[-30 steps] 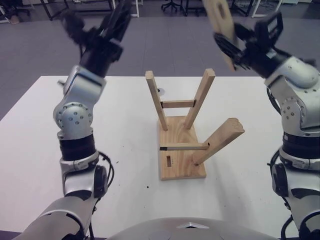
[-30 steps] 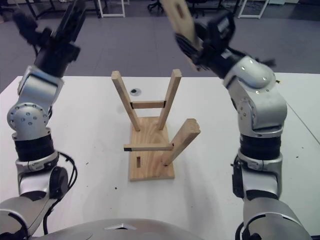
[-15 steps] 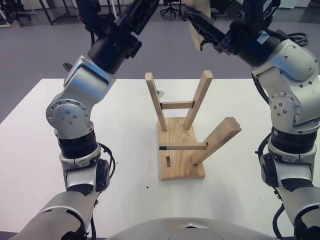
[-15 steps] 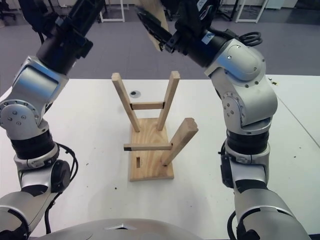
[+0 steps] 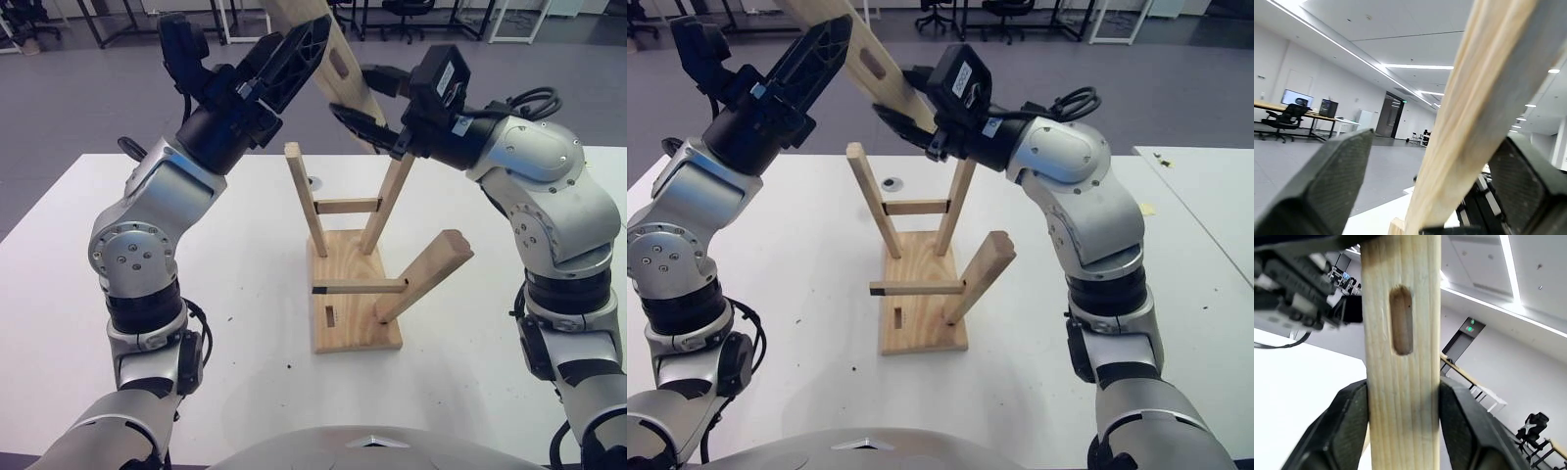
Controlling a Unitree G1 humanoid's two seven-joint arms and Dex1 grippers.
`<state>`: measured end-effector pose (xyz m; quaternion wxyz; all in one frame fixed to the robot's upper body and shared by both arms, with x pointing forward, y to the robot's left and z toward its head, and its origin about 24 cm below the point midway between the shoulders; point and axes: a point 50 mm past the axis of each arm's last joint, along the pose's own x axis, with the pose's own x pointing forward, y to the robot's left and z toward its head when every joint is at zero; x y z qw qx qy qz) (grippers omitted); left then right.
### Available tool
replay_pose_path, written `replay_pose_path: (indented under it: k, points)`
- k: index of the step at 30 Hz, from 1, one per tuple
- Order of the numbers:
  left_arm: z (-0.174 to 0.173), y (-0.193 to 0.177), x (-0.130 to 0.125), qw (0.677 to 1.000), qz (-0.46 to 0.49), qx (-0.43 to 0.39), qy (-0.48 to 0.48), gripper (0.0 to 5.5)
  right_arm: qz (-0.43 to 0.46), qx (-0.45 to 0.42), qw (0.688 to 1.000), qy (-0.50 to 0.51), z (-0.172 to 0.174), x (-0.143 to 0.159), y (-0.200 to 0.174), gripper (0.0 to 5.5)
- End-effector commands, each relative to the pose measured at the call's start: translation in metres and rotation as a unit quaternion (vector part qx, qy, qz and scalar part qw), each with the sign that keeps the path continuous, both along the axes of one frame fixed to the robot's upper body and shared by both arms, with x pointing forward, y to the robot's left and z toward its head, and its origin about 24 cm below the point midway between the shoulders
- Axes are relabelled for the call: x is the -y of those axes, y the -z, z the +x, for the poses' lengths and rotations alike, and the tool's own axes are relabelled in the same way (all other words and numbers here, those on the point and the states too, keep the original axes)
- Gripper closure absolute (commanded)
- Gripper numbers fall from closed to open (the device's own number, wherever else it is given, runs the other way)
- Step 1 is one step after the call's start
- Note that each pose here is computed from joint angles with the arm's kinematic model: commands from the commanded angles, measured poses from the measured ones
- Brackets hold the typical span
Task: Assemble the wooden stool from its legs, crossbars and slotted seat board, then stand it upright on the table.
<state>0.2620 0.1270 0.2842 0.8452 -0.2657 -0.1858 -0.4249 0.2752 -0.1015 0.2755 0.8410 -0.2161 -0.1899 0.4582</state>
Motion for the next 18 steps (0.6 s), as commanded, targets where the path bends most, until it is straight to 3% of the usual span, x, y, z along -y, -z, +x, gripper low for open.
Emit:
replay_pose_path:
  k: [1,13,17,18]
  points:
    - [0.0002,-0.0061,-0.0036,0.999,-0.024,0.009,-0.019,2.47,-0.011,-0.001,1.0,-0.004,-0.0041,0.0013,0.0007,3.43]
    - [-0.0034,-0.0026,-0.0046,0.998,-0.069,-0.006,-0.012,4.3,-0.034,-0.009,0.999,0.003,-0.0025,0.0024,0.0091,3.43]
    - [-0.0034,-0.0026,-0.005,0.996,-0.088,-0.014,-0.008,4.43,-0.038,-0.002,0.999,0.004,-0.0022,0.0025,0.0083,3.43]
    - [-0.0033,-0.0026,-0.0049,0.996,-0.09,-0.015,-0.006,4.43,-0.037,-0.002,0.999,0.007,-0.002,0.003,0.0082,3.06]
